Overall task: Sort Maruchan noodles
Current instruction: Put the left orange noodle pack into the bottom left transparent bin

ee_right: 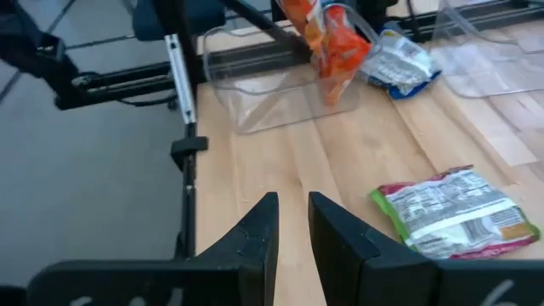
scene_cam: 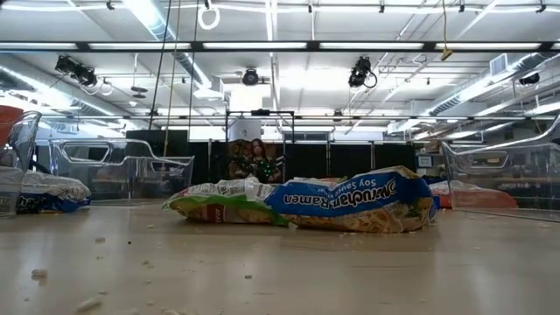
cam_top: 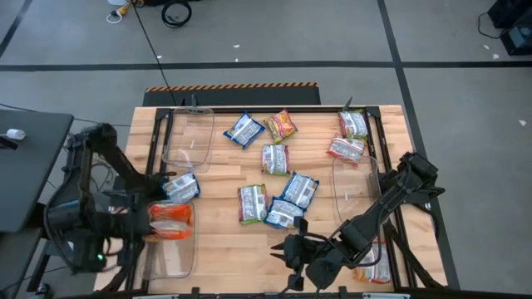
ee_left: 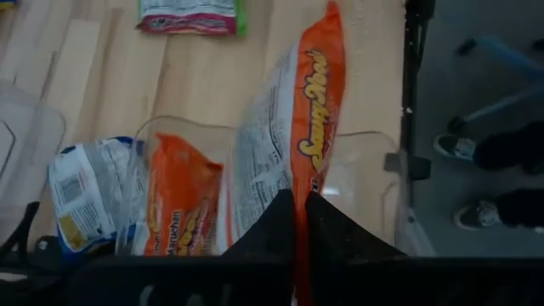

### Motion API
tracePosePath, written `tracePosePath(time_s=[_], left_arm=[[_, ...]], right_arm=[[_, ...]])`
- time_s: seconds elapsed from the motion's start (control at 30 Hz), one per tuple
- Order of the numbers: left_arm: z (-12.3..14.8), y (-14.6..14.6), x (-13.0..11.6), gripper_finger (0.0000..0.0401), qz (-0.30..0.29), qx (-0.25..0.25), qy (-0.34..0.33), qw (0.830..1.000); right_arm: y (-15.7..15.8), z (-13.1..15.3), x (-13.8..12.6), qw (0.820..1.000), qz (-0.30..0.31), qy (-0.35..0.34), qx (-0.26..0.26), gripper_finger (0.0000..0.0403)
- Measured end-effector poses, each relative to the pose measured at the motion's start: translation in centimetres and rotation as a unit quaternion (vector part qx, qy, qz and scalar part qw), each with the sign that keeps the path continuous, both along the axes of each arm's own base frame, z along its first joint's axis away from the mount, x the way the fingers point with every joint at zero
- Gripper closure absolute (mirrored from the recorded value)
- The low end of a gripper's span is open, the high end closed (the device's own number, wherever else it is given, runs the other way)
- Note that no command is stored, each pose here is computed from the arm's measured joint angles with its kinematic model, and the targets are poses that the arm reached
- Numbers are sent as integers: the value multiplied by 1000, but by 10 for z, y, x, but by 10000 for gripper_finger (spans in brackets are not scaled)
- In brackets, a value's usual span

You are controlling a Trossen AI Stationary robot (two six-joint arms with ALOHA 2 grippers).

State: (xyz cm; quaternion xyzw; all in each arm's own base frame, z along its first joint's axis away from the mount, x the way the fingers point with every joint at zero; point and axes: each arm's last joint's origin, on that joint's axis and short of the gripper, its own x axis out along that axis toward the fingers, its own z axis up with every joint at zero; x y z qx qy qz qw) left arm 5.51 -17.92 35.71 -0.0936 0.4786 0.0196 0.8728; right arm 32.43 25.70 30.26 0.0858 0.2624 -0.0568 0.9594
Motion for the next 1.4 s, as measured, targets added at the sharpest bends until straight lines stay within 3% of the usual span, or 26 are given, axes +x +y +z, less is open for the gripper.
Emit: tracePosePath(time_s=[0.27, 0.53, 0.87, 1.13, 1.4], left_arm=[[-73, 7, -8, 386, -4, -34, -17, 999], [-133, 17, -10, 373, 29, -5, 16, 999], [-136, 26, -9, 361, 49, 15, 112, 992], [-122, 44, -4, 314, 152, 59, 134, 978], [-119, 44, 0, 286, 170, 43, 152, 973]], right_arm=[[1, 0, 1, 1000, -3, 0, 31, 330], [1, 0, 0, 997, -18, 5, 69, 330], [-4, -3, 1, 996, -46, 10, 73, 330], [-16, -9, 3, 993, -79, 42, 75, 330], [-21, -12, 3, 992, -75, 73, 71, 330]])
